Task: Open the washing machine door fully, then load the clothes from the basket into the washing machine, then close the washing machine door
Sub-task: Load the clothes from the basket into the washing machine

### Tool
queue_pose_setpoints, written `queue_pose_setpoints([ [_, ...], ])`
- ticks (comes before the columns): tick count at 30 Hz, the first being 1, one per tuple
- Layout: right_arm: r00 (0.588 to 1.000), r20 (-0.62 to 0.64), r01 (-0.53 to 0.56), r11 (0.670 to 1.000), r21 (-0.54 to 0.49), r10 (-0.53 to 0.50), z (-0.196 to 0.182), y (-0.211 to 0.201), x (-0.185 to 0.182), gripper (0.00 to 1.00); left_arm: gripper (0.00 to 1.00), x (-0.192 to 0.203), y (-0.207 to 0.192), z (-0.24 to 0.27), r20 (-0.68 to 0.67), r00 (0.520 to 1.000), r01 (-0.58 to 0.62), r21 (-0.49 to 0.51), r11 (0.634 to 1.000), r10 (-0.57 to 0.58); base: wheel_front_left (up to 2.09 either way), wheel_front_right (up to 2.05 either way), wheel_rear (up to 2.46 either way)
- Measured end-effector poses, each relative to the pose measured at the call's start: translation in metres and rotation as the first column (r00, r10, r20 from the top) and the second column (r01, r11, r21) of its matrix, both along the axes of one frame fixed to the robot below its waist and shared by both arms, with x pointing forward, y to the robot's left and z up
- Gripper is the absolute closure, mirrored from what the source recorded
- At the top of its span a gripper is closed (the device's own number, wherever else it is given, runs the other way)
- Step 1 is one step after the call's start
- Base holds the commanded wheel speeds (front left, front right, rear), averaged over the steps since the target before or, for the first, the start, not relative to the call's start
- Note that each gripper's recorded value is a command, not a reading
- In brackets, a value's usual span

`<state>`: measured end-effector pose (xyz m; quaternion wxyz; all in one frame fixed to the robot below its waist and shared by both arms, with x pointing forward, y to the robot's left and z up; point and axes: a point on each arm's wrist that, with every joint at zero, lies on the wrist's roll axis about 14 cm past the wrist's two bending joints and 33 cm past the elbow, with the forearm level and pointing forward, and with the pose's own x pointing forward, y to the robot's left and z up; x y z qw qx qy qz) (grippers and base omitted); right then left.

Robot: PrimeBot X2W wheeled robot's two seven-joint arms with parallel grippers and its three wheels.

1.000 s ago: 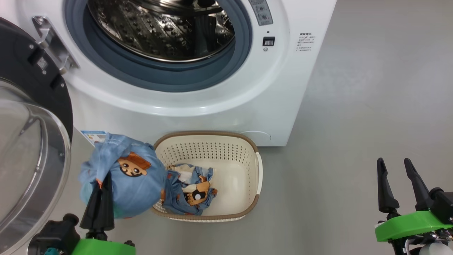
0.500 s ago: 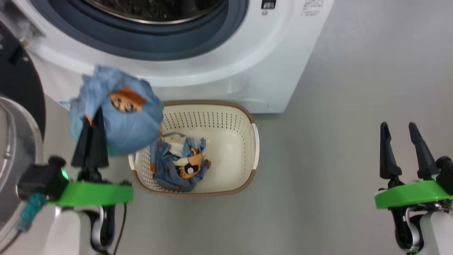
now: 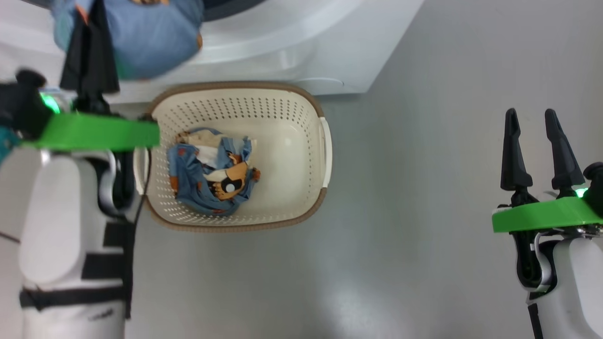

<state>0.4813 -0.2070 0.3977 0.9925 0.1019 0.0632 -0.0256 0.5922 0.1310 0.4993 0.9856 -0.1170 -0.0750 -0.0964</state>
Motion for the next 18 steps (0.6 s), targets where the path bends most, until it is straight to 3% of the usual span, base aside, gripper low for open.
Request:
queue_pose_setpoints([
  [9, 0.999, -0.03, 0.045, 0.999, -0.019, -0.045, -0.013, -0.019, -0.001, 0.0, 1.0, 0.065, -0.007, -0.01, -0.027, 1.0, -0.012, -0.009, 1.0, 0.012, 0.0, 0.0, 0.0],
  [18, 0.996, -0.057, 0.069, 0.997, 0.017, -0.068, -0.018, -0.024, -0.014, 0.0, 1.0, 0.103, -0.011, -0.023, -0.073, 0.997, -0.022, -0.003, 1.0, 0.022, 0.0, 0.0, 0.0],
])
